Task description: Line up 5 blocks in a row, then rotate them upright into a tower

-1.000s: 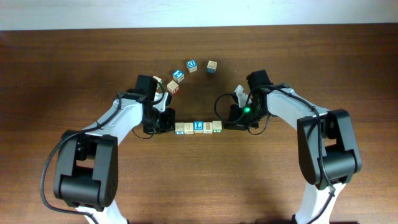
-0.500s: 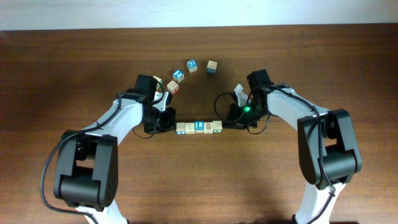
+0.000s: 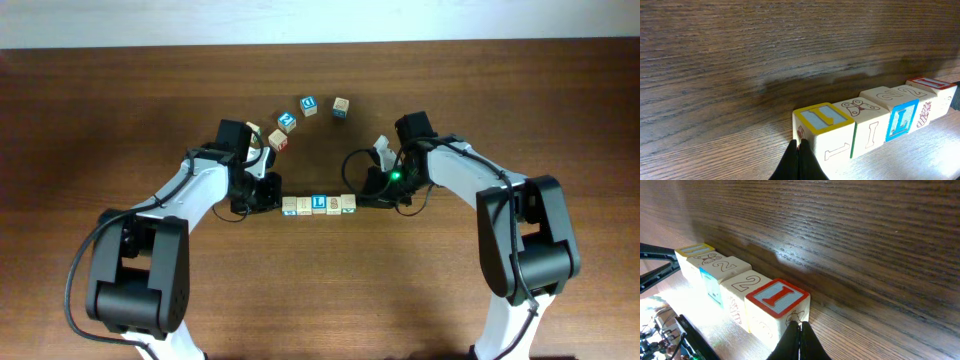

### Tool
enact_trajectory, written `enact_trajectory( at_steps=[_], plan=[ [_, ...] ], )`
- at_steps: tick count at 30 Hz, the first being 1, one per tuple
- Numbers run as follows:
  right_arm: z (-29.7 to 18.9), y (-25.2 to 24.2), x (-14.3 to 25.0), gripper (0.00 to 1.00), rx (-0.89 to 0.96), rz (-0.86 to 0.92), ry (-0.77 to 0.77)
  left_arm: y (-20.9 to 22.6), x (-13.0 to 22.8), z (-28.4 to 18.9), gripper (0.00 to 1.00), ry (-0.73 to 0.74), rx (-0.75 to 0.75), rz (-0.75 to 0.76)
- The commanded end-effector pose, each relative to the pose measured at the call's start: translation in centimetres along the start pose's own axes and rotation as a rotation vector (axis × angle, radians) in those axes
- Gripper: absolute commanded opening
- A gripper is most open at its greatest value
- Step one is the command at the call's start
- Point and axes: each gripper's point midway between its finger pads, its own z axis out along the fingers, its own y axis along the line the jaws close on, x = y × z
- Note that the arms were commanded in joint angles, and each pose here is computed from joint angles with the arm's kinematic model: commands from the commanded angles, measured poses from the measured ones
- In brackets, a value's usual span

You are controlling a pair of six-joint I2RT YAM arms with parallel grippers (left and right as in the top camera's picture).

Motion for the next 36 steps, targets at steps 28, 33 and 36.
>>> enact_trajectory(
  at_steps=[28,33,36],
  plan=[
    [-2.8,-8.1,-0.5,0.57,0.356,0.115,-0.055,-0.4,0.2,0.4,0.0,0.011,0.026,-0.01],
    [-2.9,-8.5,-1.0,0.98,0.38,0.105,-0.078,-0.4,0.2,0.4,0.0,0.011,0.025,-0.01],
    [-2.9,-8.5,-1.0,0.98,0.38,0.106,-0.077,-0.4,0.2,0.4,0.0,0.011,0.025,-0.009]
  ],
)
